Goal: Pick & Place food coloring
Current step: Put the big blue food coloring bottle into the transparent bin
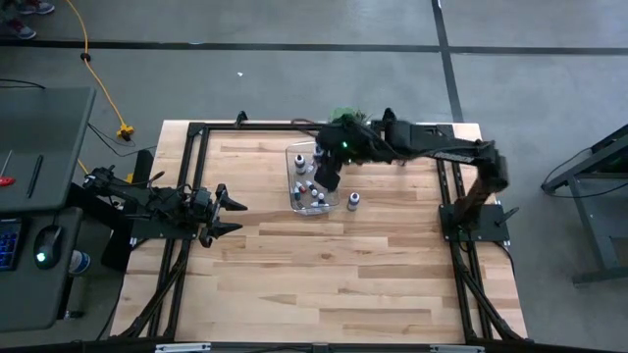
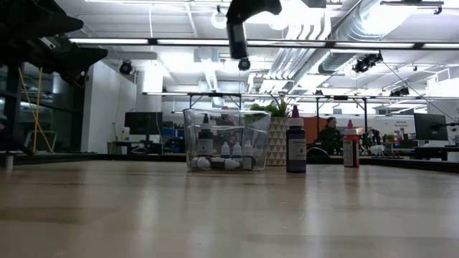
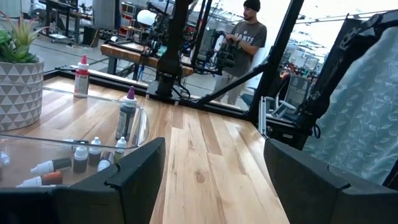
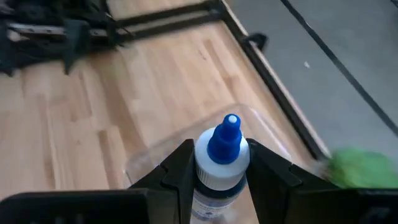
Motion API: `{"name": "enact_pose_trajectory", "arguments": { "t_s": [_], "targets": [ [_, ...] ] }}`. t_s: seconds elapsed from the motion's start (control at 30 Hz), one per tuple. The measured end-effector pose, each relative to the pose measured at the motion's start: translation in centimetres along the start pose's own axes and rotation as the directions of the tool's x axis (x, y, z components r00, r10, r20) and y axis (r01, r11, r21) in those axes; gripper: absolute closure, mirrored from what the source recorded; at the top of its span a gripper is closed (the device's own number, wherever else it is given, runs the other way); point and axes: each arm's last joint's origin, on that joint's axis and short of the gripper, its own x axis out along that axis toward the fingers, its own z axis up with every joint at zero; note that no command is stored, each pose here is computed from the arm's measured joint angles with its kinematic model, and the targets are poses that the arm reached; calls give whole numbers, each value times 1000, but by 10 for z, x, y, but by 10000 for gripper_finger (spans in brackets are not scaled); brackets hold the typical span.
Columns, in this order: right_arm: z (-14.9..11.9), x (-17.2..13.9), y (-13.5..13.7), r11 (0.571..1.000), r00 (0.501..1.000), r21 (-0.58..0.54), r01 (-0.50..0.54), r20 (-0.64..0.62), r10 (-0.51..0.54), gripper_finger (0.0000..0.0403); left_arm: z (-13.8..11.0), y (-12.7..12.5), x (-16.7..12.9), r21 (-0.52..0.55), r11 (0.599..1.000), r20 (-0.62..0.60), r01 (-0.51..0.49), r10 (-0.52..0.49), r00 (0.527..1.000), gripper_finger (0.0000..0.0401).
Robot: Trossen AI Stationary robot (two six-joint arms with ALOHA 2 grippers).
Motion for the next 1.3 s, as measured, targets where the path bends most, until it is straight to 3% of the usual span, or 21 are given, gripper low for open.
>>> {"name": "enact_pose_trajectory", "arguments": {
  "t_s": [0.13, 0.27, 0.53, 0.9, 1.3],
  "targets": [
    [-35, 20, -2, 998, 997, 51, -26, 79, 22, 292, 0, 0, 0, 0, 1000, 0, 0, 0, 1000, 130],
    [-66, 40, -11, 992, 986, 125, 21, 159, -41, 292, 0, 0, 0, 0, 1000, 0, 0, 0, 1000, 130],
    [-107, 88, -19, 966, 975, 219, 137, 143, -171, 292, 0, 0, 0, 0, 1000, 0, 0, 0, 1000, 130],
    [-111, 155, -11, 948, 970, 245, 202, 83, -228, 292, 0, 0, 0, 0, 1000, 0, 0, 0, 1000, 130],
    [-124, 183, -9, 929, 961, 270, 253, 38, -273, 292, 0, 0, 0, 0, 1000, 0, 0, 0, 1000, 130]
  ]
}}
